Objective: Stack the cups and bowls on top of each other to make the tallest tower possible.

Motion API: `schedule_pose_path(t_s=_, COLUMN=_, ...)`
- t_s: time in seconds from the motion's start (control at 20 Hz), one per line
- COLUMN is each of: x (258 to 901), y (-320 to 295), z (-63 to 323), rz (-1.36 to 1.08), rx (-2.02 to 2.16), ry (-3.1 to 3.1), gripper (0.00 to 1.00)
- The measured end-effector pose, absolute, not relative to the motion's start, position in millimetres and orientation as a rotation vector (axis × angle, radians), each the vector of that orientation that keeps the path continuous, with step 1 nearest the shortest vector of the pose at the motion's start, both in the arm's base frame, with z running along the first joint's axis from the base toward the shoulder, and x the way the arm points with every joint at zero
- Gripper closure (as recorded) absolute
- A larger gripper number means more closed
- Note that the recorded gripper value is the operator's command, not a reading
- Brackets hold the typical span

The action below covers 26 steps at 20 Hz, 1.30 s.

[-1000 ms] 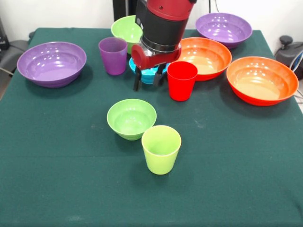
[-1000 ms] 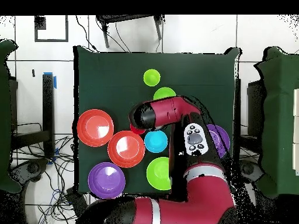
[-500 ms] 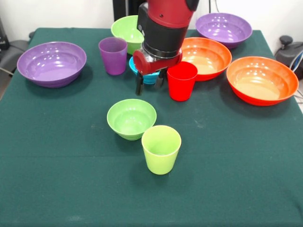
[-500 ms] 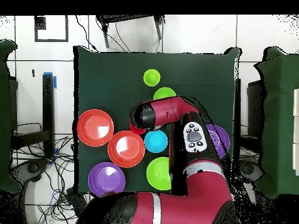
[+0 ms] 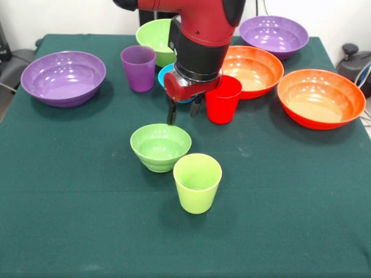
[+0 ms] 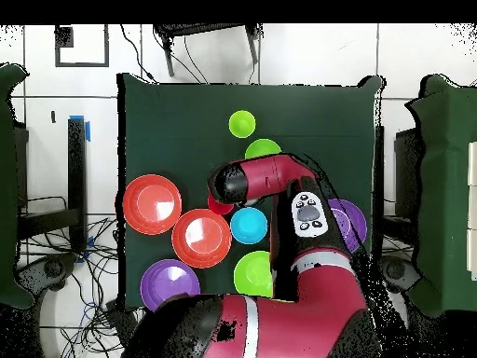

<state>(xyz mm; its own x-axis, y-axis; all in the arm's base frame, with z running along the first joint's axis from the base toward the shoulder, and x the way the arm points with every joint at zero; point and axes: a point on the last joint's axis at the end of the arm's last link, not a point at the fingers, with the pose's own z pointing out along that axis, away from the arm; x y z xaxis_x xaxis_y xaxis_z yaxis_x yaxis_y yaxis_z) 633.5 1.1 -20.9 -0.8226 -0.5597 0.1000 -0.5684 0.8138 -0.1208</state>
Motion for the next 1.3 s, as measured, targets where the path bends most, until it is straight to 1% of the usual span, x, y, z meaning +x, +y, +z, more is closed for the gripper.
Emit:
schedule_pose_path(t_s=0.75, x=637, y=6, z=-51, rz=0.207, rx=0.937, ry=-2.986, gripper=0.0)
schedule_pose_path(t_s=1.05, x=641, y=10, z=-45, rz=0.214, rx=0.941, ry=-2.992, gripper=0.0)
schedule_pose_path(t_s=1.2, x=645, y=15, z=-35, rz=0.223, rx=0.944, ry=-2.988, gripper=0.0)
schedule_pose_path(t_s=1.3, x=651, y=22, z=-21, rz=0.237, rx=0.953, ry=-2.986, gripper=0.0)
